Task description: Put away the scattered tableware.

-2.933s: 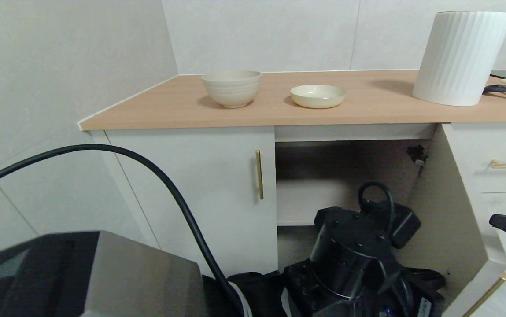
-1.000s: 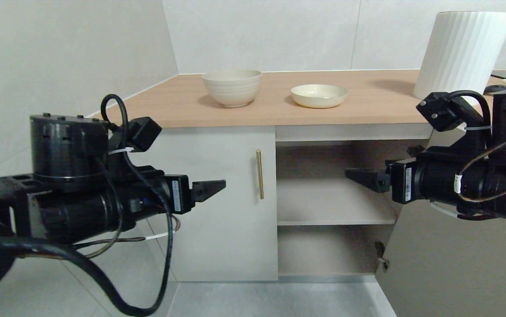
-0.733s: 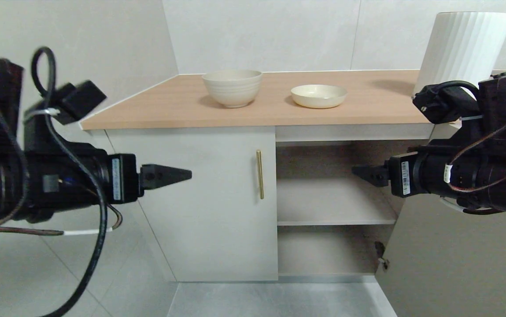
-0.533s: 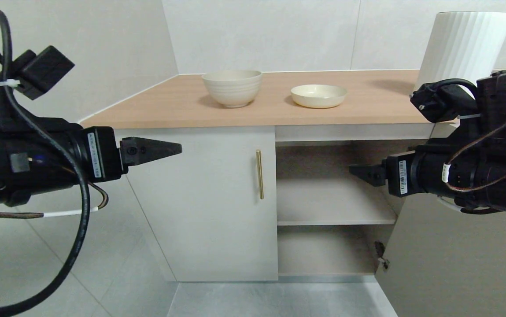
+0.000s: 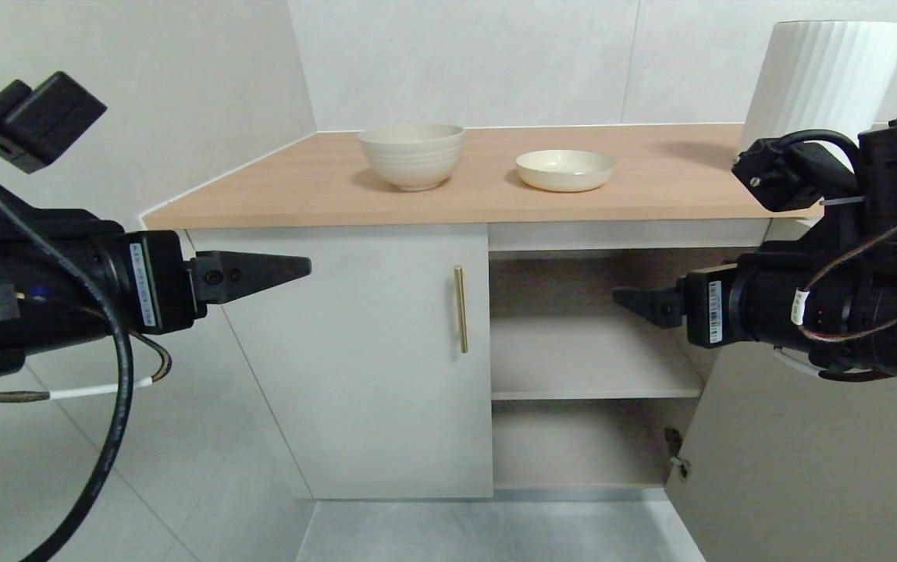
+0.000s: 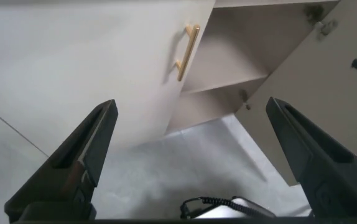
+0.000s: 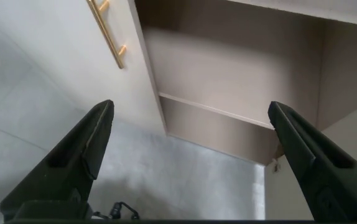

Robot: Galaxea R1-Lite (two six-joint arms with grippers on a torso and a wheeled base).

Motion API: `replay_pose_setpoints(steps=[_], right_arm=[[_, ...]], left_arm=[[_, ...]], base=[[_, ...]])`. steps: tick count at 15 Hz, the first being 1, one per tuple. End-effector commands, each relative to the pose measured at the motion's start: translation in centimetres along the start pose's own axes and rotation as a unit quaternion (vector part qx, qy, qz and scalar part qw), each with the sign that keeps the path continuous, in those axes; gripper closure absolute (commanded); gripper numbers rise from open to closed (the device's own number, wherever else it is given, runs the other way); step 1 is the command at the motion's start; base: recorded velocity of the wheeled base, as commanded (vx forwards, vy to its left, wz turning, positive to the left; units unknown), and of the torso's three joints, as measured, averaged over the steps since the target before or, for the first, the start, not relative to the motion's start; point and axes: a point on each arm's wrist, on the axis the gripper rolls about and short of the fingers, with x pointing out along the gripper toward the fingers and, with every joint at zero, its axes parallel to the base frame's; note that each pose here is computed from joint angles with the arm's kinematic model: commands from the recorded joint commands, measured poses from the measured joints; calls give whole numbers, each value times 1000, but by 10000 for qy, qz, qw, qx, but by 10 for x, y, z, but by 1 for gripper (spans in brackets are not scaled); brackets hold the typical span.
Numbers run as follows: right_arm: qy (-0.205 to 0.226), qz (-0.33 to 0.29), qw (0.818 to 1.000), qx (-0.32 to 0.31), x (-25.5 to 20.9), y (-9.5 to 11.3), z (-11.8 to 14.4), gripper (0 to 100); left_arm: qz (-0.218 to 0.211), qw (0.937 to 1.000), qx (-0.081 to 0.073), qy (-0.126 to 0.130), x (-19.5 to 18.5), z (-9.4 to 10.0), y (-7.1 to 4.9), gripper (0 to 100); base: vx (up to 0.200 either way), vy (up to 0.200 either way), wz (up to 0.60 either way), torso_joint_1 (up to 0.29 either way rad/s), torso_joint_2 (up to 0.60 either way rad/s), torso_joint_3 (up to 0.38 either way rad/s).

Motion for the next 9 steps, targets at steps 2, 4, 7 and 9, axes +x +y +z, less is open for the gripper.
replay_pose_setpoints(steps=[2,4,7,9], right_arm=[[-12,92,10000,1,-3,4,0,0],[2,104,9999,-19,-4,4,-1,0],[55,111,9999,-36,-3,4,-4,0],[34,122,9999,-52,-6,3,-5,0]], left_arm=[[0,10000,-1,-2,-1,0,0,0],[0,10000,-1,-2,-1,0,0,0],[-12,10000,-5,-54,-4,0,0,0],[-18,9999,-2,-115,-8,1,-1,0]], base=[[200,0,0,0,2,2],[200,0,0,0,5,5],[200,0,0,10,2,2],[100,0,0,-1,4,4]])
